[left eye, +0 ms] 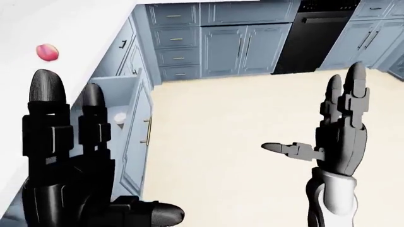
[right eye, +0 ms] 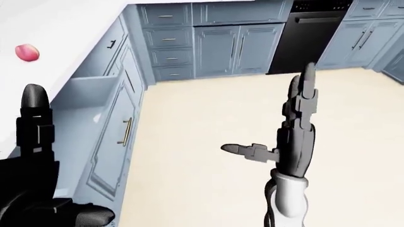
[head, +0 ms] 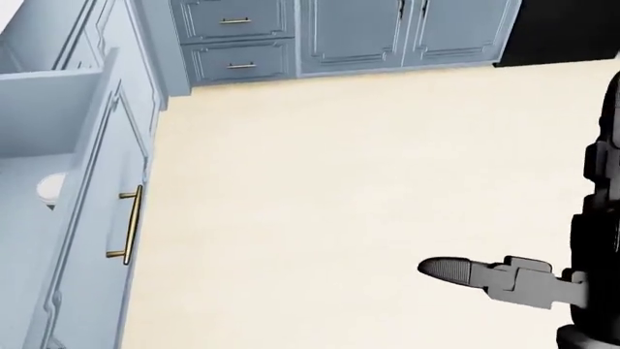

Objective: Close the right drawer.

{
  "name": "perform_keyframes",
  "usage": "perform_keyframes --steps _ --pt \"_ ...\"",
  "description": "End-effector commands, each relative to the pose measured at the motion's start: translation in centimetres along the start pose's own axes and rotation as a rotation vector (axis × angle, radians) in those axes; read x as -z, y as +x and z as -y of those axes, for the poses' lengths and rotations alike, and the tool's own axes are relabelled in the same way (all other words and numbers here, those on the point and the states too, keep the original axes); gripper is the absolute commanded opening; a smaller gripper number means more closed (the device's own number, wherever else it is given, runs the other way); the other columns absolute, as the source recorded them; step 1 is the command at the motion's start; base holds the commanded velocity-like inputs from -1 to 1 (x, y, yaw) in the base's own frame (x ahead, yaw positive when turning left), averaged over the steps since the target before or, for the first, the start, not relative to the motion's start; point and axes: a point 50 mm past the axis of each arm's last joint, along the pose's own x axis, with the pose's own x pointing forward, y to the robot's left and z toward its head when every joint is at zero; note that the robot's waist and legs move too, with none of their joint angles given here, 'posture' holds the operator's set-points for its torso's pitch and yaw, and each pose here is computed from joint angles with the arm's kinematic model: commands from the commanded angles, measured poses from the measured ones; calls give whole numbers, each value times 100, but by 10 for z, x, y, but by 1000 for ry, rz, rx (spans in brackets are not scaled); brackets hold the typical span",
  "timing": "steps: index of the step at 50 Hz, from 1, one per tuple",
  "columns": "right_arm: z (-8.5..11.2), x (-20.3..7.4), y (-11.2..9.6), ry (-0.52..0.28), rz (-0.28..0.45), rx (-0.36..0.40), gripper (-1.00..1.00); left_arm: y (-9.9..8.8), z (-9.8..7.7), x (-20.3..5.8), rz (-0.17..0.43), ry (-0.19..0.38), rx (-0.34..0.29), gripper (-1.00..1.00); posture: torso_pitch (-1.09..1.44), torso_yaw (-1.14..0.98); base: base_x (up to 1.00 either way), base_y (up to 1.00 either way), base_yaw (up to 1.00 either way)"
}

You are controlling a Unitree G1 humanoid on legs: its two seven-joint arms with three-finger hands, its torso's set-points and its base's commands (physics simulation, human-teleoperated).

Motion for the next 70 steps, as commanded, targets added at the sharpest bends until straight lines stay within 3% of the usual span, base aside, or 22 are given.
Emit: perform_keyframes --steps 1,11,21,25,27,33,38,45,46,50,53,54,56,70 --pt "-1 -11 4 11 68 -2 100 0 8 -8 42 7 60 100 0 0 0 0 0" --pt "-2 -7 6 14 50 -2 100 4 55 -2 0 -91 300 100 0 0 0 0 0" --pt "-4 -2 6 21 35 -10 100 6 79 27 -90 -101 400 100 0 0 0 0 0" --pt "-5 -1 6 24 32 -12 100 4 88 51 -175 -108 427 100 0 0 0 0 0" --pt "-5 1 6 25 30 -14 100 3 90 69 -238 -123 414 100 0 0 0 0 0" --pt "-6 2 6 27 24 -18 100 2 91 91 -284 -87 381 100 0 0 0 0 0" --pt "-6 5 5 28 21 -17 100 1 81 103 -304 -81 260 100 0 0 0 0 0" --pt "-8 8 4 28 10 -21 100 2 68 118 -281 -95 70 100 0 0 0 0 0" --pt "-8 9 4 29 8 -21 100 1 67 118 -259 -79 59 100 0 0 0 0 0" --pt "-9 9 4 31 6 -23 100 -1 67 123 -282 -78 31 100 0 0 0 0 0" --pt "-10 11 3 32 4 -28 100 0 64 134 -351 -26 -6 100 0 0 0 0 0" --pt "-10 10 3 32 5 -27 100 -1 64 135 -349 -27 -8 100 0 0 0 0 0" --pt "-10 10 3 32 4 -27 100 -1 61 146 -429 -9 -33 100 0 0 0 0 0" --pt "-11 11 3 33 1 -32 100 -7 49 170 -580 -24 -123 100 0 0 0 0 0"
